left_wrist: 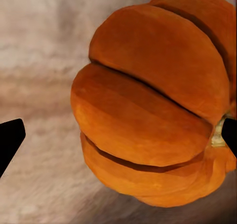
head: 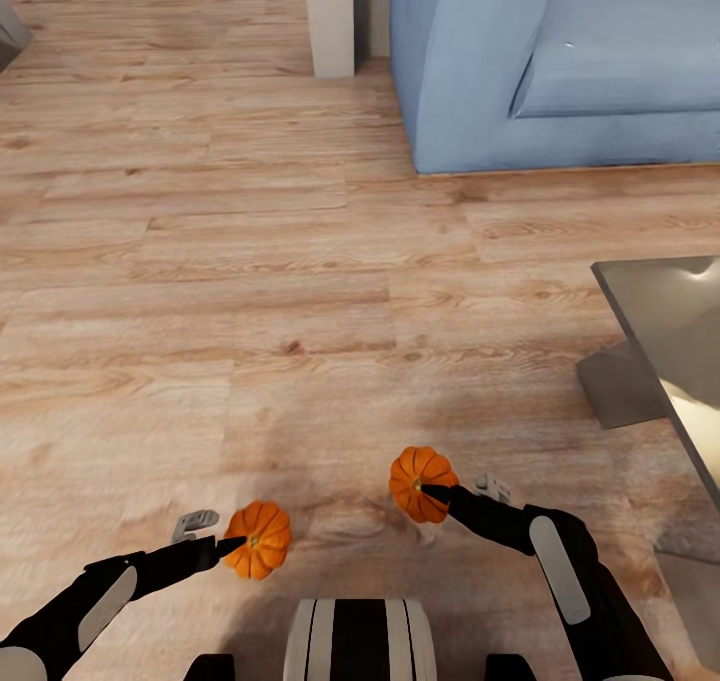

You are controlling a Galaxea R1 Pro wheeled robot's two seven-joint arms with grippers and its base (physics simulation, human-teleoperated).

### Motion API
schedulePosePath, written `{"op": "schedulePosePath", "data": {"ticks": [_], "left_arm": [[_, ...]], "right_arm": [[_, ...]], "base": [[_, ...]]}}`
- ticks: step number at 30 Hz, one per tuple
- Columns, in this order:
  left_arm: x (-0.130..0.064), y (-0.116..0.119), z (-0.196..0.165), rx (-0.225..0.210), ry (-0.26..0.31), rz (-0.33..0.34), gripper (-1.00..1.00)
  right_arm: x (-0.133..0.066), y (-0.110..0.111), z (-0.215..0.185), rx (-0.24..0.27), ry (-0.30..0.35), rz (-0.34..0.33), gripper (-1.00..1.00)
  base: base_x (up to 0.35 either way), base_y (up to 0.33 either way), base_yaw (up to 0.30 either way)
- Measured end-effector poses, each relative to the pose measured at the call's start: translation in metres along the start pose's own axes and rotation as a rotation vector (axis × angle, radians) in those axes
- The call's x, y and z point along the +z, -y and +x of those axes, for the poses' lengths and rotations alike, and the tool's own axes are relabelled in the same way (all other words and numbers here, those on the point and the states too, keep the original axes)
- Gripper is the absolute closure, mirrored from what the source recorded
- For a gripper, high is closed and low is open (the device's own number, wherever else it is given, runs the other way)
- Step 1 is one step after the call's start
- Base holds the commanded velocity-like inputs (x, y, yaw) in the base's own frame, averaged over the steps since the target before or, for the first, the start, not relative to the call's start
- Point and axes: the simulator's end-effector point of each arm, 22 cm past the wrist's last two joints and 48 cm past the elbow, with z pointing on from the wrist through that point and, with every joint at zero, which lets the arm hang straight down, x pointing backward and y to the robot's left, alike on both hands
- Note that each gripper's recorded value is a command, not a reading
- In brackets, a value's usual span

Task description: Place each of the two pumpkins and all three candles from the living room inside a cabinet in the living room (use any cabinet), then make sure every cabinet is closed, and position the cauldron so it is next to a table in the living room.

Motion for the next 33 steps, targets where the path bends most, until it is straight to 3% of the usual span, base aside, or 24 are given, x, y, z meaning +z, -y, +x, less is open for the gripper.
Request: {"op": "schedulePosePath", "data": {"ticks": [25, 33], "left_arm": [[0.005, 0.004, 0.005, -0.005, -0.008, 0.011, -1.0], [0.009, 0.006, 0.007, -0.032, -0.006, 0.032, -1.0]], "right_arm": [[0.002, 0.004, 0.002, 0.003, -0.007, 0.006, 1.0], [0.007, 0.01, 0.007, 0.013, -0.018, 0.012, 1.0]], "base": [[0.004, 0.0, 0.0], [0.0, 0.0, 0.0]]}}
